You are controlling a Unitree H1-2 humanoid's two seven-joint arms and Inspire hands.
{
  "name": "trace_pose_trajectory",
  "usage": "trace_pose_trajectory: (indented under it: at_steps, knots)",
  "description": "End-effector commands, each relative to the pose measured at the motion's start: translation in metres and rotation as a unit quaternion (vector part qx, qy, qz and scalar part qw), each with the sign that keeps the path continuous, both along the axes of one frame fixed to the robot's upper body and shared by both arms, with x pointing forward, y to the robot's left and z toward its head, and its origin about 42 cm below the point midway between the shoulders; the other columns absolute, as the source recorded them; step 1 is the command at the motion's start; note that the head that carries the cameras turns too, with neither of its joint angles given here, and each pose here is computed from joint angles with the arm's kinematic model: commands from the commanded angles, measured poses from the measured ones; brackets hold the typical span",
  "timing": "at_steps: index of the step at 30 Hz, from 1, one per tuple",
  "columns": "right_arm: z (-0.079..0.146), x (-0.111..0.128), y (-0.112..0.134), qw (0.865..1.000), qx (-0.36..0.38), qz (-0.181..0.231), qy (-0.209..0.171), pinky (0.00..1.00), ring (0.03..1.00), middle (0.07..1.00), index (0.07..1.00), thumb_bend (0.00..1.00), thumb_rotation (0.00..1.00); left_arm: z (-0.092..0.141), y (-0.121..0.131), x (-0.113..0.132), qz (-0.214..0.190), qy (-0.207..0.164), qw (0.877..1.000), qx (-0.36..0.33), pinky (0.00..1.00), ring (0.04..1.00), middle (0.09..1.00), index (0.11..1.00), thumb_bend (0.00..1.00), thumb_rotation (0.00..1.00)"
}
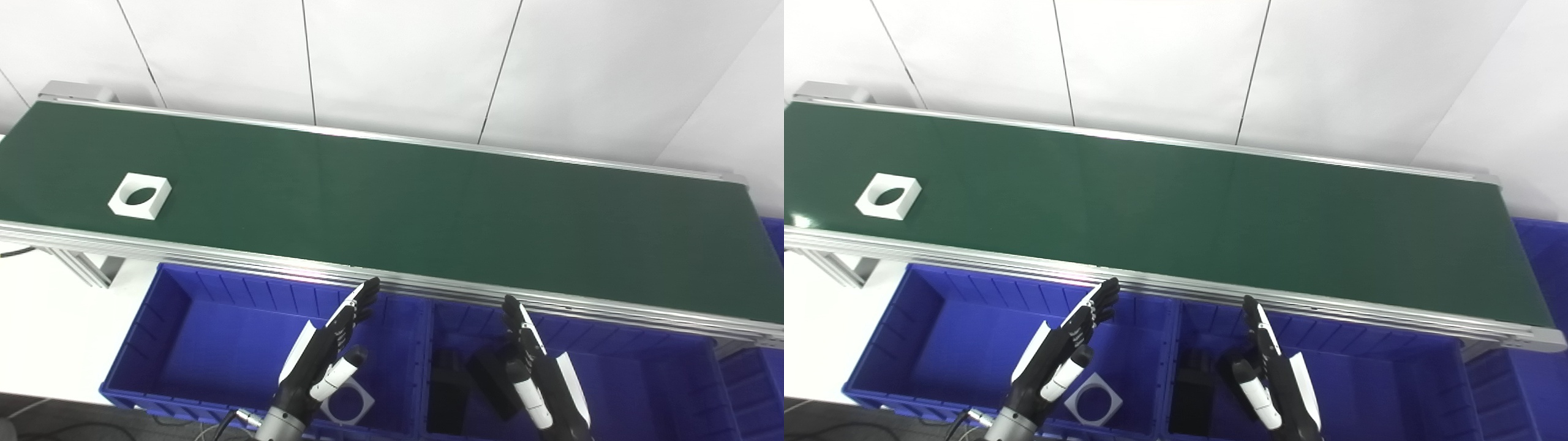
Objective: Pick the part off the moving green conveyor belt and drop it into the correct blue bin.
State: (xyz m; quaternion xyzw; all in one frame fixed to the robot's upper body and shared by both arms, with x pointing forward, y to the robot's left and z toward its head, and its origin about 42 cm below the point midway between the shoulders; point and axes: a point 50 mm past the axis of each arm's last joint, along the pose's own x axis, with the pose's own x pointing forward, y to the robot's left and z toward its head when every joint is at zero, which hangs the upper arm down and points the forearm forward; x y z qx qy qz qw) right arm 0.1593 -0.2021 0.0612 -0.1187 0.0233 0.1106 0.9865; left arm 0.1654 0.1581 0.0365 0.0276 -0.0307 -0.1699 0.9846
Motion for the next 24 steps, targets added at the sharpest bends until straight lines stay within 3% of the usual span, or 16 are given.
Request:
trace_pose_trajectory:
  at_steps: [1, 8, 12, 18, 21, 24]
  knots:
    - [0.007, 0.005, 0.004, 0.999, 0.011, 0.006, -0.045, 0.96, 0.972, 0.974, 0.984, 0.70, 0.97, 0.007, 0.001, 0.008, -0.003, -0.031, 1.000, -0.006, 0.92, 0.948, 0.962, 0.940, 0.78, 0.92]
    - [0.001, 0.010, 0.007, 0.999, 0.005, 0.006, -0.043, 0.98, 0.983, 0.977, 0.984, 0.70, 0.97, 0.007, 0.003, 0.016, -0.003, -0.037, 0.999, -0.001, 0.93, 0.946, 0.956, 0.936, 0.79, 0.90]
    - [-0.002, 0.013, 0.009, 0.999, 0.003, 0.009, -0.044, 0.97, 0.989, 0.983, 0.988, 0.69, 0.98, 0.019, 0.008, 0.024, -0.005, -0.057, 0.998, -0.019, 0.93, 0.954, 0.959, 0.941, 0.81, 0.90]
    - [-0.005, 0.019, 0.011, 0.998, -0.002, 0.015, -0.055, 0.97, 0.980, 0.977, 0.985, 0.68, 0.98, 0.066, 0.021, 0.044, 0.006, -0.146, 0.989, -0.033, 0.88, 0.927, 0.938, 0.926, 0.82, 0.91]
    - [-0.006, 0.022, 0.013, 0.998, 0.000, 0.015, -0.057, 0.96, 0.976, 0.973, 0.980, 0.67, 0.96, 0.096, 0.032, 0.058, 0.026, -0.206, 0.978, -0.025, 0.87, 0.920, 0.935, 0.925, 0.81, 0.91]
    - [-0.007, 0.024, 0.014, 0.998, 0.000, 0.015, -0.056, 0.96, 0.971, 0.967, 0.978, 0.68, 0.96, 0.112, 0.047, 0.069, 0.059, -0.241, 0.969, -0.002, 0.86, 0.911, 0.930, 0.926, 0.82, 0.91]
